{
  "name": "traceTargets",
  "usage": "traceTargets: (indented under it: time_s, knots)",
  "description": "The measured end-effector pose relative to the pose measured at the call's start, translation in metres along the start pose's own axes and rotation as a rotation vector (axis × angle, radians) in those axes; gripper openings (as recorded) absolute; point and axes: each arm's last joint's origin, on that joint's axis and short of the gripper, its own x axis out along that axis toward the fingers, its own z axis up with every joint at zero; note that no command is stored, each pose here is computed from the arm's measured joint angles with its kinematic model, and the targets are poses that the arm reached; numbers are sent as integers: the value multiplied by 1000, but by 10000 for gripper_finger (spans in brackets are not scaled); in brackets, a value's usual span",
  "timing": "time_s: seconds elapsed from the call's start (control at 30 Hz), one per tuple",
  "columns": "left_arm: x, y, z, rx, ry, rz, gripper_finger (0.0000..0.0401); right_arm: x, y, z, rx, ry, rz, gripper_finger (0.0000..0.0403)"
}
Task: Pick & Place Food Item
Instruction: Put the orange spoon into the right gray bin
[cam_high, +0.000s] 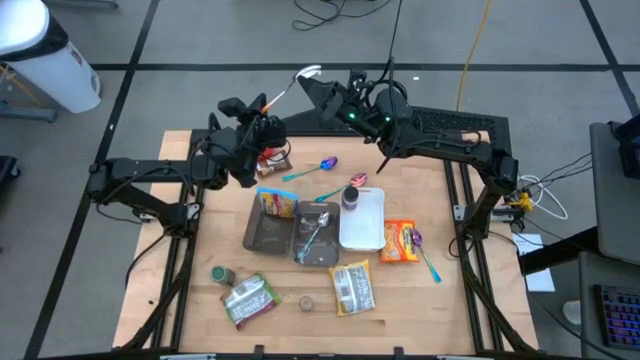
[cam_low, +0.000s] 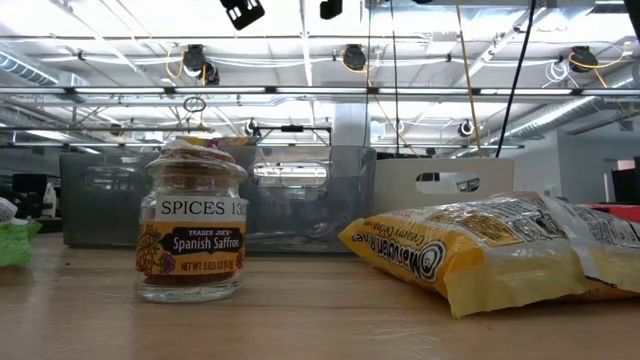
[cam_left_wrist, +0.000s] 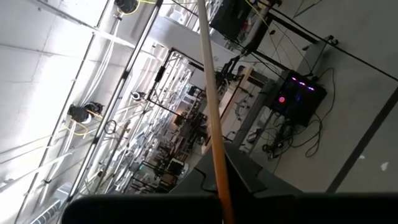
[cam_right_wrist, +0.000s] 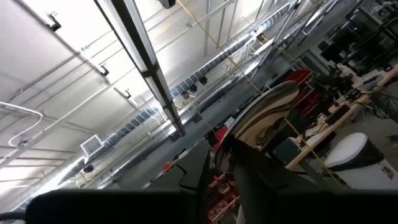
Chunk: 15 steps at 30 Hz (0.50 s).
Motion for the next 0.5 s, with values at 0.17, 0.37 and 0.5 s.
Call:
traceTargets:
  time_s: [0.17, 0.37, 0.5]
  knots:
    - [1, 13, 6, -38, -13, 9, 0, 0, 2, 1, 4, 3, 33, 112]
    - [4, 22, 8, -50, -21, 17, 0, 0, 3, 1, 9, 22, 65, 171]
    - [5, 20, 7, -38, -11, 13, 0, 0, 4, 0, 25, 31, 75, 197]
